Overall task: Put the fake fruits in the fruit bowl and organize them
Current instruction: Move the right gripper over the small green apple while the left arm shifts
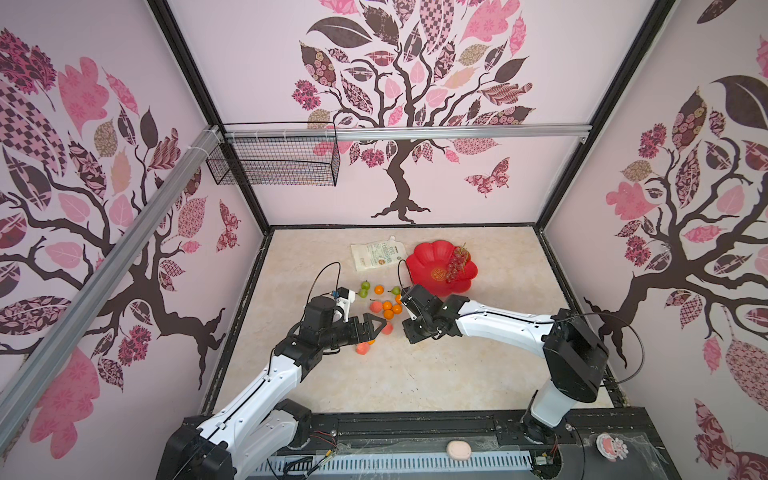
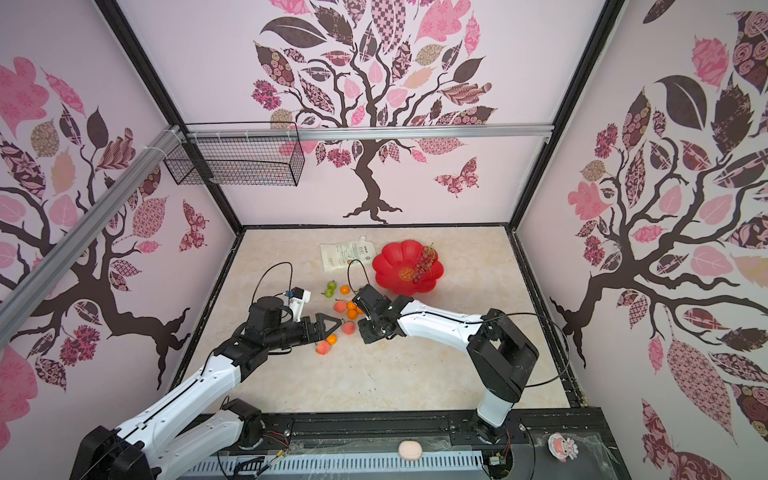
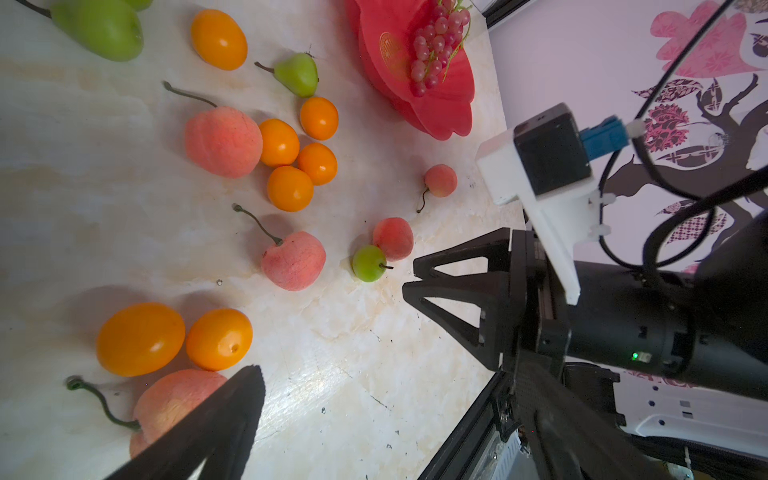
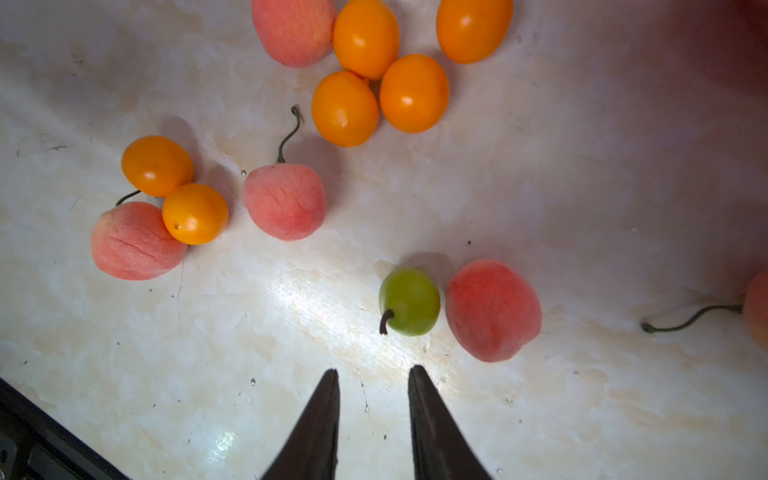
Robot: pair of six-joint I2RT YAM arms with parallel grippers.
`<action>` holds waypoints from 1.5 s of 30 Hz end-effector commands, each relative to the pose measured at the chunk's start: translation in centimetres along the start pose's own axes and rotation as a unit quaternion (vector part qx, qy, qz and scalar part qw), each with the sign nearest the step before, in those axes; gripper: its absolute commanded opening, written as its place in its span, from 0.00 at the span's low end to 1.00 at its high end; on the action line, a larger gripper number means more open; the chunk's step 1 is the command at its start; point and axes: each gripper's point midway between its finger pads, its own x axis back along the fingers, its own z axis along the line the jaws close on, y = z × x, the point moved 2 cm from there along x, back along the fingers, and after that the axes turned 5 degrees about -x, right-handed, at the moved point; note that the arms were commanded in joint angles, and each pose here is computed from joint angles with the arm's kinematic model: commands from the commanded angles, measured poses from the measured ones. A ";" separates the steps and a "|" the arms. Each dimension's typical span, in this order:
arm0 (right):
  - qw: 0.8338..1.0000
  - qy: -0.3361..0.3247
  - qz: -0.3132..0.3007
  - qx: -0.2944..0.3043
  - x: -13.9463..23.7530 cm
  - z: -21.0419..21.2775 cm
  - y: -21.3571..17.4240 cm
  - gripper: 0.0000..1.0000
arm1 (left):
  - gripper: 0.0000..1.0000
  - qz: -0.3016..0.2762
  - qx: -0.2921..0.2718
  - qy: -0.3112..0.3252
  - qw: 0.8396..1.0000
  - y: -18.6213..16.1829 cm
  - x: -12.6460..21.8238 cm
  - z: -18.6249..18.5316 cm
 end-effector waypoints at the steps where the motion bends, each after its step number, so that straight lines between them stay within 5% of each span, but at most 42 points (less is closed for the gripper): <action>1: 1.000 -0.006 0.011 0.011 -0.5 0.3 0.2 0.32 | 0.98 -0.003 0.000 -0.012 1.000 -0.1 0.0 0.0; 29: 1.000 -0.025 0.006 0.012 -2.4 0.6 1.6 0.28 | 0.98 -0.010 -0.005 -0.016 1.000 0.0 0.3 -0.2; 45: 0.999 -0.039 0.010 0.008 -2.8 0.2 1.5 0.17 | 0.98 -0.008 -0.005 -0.018 1.000 0.0 0.2 -0.2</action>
